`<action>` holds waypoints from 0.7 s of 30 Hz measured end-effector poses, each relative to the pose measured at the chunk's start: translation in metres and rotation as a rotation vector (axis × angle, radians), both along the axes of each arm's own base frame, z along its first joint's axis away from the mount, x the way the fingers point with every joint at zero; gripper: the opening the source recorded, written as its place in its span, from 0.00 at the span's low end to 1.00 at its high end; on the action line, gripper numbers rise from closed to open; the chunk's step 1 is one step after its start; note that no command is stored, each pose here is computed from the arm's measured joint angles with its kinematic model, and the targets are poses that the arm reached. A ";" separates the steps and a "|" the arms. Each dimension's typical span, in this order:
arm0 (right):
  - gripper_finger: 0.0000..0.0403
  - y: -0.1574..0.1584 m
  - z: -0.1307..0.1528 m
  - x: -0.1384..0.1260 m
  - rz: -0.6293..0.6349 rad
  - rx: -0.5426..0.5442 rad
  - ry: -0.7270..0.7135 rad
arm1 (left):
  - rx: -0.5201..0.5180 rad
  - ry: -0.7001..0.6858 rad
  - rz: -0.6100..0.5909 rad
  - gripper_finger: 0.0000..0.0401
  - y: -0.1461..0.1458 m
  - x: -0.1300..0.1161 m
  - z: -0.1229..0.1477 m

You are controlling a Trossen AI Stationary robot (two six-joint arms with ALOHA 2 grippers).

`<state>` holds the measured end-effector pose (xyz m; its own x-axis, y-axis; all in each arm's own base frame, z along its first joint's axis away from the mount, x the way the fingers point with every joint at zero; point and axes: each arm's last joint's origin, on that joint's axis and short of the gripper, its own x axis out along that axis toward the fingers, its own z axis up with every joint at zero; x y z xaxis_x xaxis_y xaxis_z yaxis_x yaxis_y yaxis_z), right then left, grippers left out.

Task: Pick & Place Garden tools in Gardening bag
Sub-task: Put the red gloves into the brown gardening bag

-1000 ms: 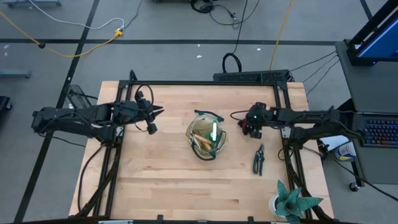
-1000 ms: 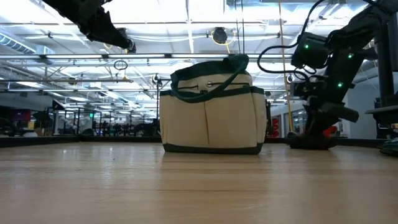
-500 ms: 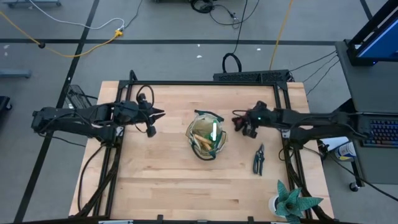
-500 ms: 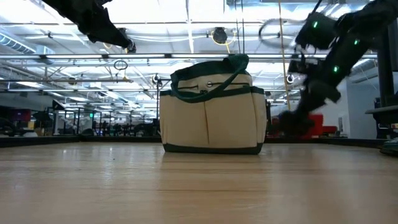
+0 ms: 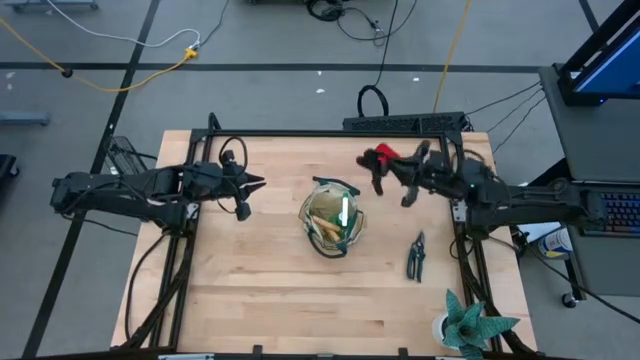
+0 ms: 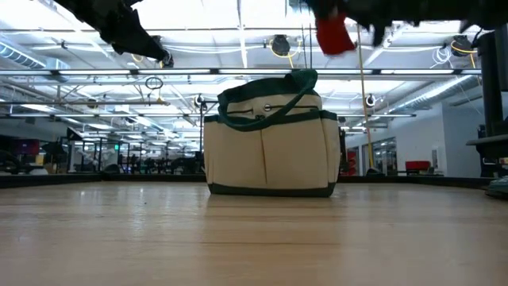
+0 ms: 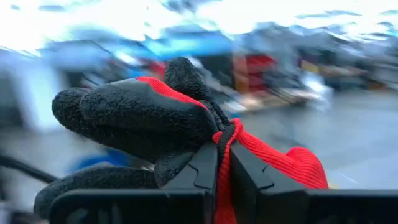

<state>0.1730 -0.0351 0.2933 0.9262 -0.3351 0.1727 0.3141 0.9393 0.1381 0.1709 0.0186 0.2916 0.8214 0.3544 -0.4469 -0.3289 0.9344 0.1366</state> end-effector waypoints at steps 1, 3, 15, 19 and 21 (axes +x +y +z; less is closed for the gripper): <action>0.03 0.002 0.004 0.003 0.057 -0.007 -0.051 | 0.004 0.001 0.000 0.15 0.000 0.000 0.000; 0.03 0.006 0.003 0.013 0.130 -0.003 -0.091 | 0.009 -0.001 -0.002 0.15 0.000 0.000 0.000; 0.03 0.022 -0.040 0.077 0.286 0.216 -0.190 | 0.013 -0.005 -0.004 0.15 0.000 0.000 0.001; 0.03 0.024 -0.056 0.089 0.305 0.294 -0.174 | 0.013 -0.005 -0.003 0.15 0.000 0.000 0.001; 0.03 0.025 -0.065 0.094 0.313 0.337 -0.163 | 0.013 -0.009 -0.003 0.15 0.000 0.001 0.001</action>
